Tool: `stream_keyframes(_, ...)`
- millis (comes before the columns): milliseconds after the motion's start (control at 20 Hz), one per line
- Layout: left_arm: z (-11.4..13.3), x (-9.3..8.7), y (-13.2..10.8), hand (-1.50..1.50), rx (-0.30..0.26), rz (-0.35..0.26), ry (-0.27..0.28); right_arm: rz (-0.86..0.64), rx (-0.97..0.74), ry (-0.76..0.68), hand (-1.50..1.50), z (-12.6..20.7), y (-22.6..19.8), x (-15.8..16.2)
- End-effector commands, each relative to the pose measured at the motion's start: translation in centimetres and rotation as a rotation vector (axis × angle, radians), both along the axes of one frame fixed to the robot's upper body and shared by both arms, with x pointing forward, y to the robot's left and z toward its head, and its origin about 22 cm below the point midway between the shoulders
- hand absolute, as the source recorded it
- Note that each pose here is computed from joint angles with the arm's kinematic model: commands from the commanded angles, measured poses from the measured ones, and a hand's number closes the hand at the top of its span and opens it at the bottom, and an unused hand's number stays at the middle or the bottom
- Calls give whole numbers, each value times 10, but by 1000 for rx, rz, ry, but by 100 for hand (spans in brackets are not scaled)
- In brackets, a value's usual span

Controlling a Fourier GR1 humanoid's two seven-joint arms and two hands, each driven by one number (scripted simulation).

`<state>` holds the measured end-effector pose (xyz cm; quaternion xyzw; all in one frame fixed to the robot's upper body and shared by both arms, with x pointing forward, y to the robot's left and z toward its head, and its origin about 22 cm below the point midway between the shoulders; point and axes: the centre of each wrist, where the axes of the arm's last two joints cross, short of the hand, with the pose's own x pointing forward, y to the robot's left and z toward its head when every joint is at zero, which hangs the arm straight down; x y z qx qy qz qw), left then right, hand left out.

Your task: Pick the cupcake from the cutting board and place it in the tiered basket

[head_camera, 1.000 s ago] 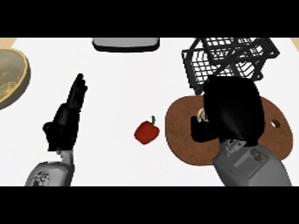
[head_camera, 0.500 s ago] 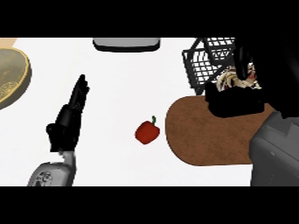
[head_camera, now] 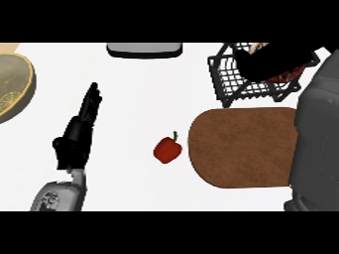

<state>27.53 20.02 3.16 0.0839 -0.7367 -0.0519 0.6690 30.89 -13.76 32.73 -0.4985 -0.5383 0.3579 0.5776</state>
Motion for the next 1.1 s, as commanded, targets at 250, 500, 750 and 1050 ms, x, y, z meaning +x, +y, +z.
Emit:
stream_keyframes(250, -6, -14, -5, 0, -11, 8, -3, -97, -56, -28, 150, -16, -19, 58)
stream_keyframes(500, 1, 7, -3, 0, 2, -16, -8, -97, -110, -26, 150, -25, -48, 83)
stream_keyframes(750, -4, 1, 20, 0, 5, -3, -7, -116, -113, 9, 150, -48, -55, 106)
stream_keyframes(1050, 2, 0, -2, 0, -8, -15, -18, -179, 234, 27, -150, -50, -70, 118)
